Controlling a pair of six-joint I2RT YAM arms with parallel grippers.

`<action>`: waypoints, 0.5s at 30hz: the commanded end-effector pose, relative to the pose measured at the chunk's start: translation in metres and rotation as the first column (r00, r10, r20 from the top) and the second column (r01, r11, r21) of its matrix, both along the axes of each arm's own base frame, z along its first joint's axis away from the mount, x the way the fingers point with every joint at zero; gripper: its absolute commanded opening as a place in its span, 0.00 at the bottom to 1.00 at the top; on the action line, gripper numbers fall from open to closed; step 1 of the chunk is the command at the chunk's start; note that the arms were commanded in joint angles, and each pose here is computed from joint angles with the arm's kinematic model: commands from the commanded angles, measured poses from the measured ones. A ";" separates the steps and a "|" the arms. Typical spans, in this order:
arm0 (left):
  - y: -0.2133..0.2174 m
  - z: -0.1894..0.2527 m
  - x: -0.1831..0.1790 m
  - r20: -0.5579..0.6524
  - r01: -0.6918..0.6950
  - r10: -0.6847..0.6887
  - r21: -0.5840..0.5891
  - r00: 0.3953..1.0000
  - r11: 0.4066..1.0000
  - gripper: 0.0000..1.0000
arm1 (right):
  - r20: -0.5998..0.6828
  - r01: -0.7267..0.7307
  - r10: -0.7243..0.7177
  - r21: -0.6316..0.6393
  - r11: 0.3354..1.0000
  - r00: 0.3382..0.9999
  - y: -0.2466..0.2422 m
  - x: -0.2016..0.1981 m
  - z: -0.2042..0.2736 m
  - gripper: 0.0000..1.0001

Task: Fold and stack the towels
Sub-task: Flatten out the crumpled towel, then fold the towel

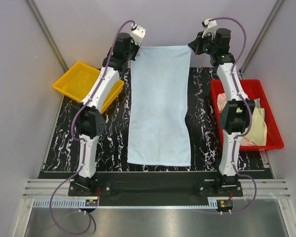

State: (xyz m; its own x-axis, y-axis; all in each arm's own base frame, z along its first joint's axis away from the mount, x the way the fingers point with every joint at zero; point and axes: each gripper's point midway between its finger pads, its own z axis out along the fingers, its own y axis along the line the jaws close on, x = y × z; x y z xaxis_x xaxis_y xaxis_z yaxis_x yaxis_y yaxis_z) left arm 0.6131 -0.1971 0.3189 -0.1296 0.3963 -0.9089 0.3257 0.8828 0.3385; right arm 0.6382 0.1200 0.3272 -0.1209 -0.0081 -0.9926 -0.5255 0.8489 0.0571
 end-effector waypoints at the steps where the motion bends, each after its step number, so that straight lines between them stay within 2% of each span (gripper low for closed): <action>1: 0.008 0.069 0.008 0.235 0.003 0.000 -0.009 0.972 1.000 0.00 | 0.223 -0.049 0.055 -0.032 0.998 0.973 -0.002 -0.005 0.069 0.00; 4: 0.005 0.045 0.010 0.192 0.021 -0.024 0.015 0.981 1.000 0.00 | 0.193 -0.094 0.099 -0.035 0.995 0.976 0.005 -0.006 0.042 0.00; 6: 0.003 0.027 0.008 0.154 0.034 -0.038 0.025 0.987 0.999 0.00 | 0.222 -0.121 0.126 -0.040 0.992 0.967 0.009 -0.008 0.039 0.00; 8: 0.003 0.025 0.000 0.144 0.039 -0.045 0.041 0.989 0.998 0.00 | 0.200 -0.151 0.154 -0.030 0.988 0.968 0.013 -0.015 0.024 0.00; 9: 0.003 0.012 -0.003 0.114 0.039 -0.046 0.062 0.992 0.997 0.00 | 0.161 -0.154 0.155 -0.023 0.988 0.975 0.013 -0.017 0.007 0.00; 11: 0.006 0.006 -0.017 0.072 0.048 -0.057 0.118 0.996 0.992 0.00 | 0.136 -0.150 0.151 -0.020 0.989 0.979 0.012 -0.026 0.004 0.00; 13: 0.013 -0.019 -0.028 0.002 0.040 -0.041 0.172 0.999 0.984 0.00 | 0.079 -0.103 0.104 -0.009 0.995 0.991 0.005 -0.034 -0.010 0.00; 15: 0.017 -0.020 -0.041 -0.019 0.038 -0.035 0.188 0.999 0.982 0.00 | -0.003 -0.078 0.078 0.007 0.997 0.997 0.001 -0.050 -0.031 0.00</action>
